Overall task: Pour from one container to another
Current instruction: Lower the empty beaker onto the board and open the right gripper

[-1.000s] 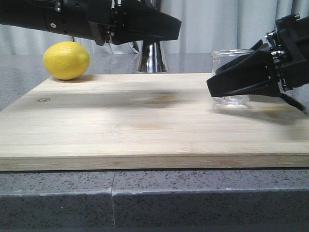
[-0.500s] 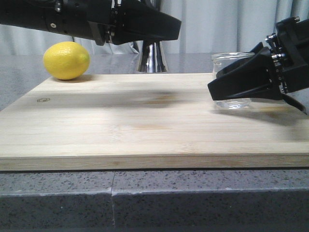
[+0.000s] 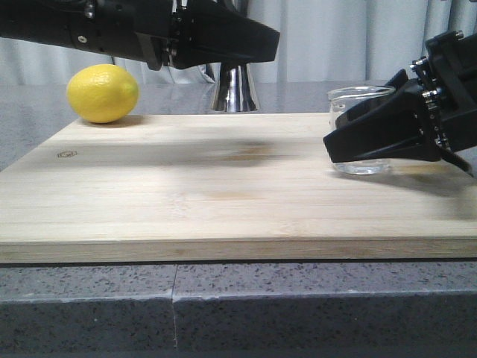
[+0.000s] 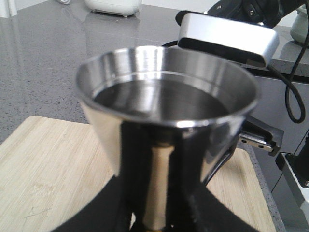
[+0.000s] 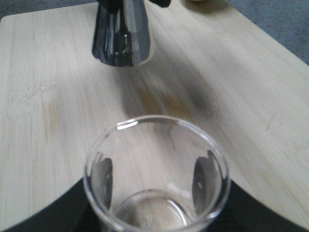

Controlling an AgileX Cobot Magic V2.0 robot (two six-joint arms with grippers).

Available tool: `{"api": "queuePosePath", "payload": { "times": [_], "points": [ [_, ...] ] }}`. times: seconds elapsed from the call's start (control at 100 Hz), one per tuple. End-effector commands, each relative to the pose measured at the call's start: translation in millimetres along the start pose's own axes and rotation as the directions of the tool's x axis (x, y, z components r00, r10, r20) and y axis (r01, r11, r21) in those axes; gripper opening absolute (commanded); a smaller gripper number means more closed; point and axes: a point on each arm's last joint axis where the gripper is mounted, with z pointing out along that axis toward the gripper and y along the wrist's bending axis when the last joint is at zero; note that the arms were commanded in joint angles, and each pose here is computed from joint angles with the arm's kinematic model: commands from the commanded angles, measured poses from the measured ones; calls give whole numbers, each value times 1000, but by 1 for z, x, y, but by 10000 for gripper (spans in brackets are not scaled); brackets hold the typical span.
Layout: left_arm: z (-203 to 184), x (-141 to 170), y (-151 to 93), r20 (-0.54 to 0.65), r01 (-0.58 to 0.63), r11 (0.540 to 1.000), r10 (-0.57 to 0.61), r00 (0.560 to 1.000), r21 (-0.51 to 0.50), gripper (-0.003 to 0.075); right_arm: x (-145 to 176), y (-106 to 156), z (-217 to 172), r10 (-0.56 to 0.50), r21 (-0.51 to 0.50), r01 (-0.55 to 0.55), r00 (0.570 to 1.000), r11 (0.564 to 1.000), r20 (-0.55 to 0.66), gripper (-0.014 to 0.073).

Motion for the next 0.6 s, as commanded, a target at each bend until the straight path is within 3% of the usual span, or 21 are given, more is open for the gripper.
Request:
{"api": "queuePosePath", "payload": {
  "times": [0.0, 0.27, 0.59],
  "points": [
    [-7, -37, -14, 154, -50, 996, 39, 987, 70, -19, -12, 0, -4, -49, 7, 48, 998, 999, 29, 236],
    [-7, -37, -14, 154, -50, 996, 39, 987, 70, -19, -13, 0, -4, -48, 8, 48, 998, 999, 31, 256],
    [-7, -37, -14, 154, -50, 996, 39, 987, 70, -19, -15, -2, -4, -28, 32, 26, 998, 999, 60, 463]
  ]
}}
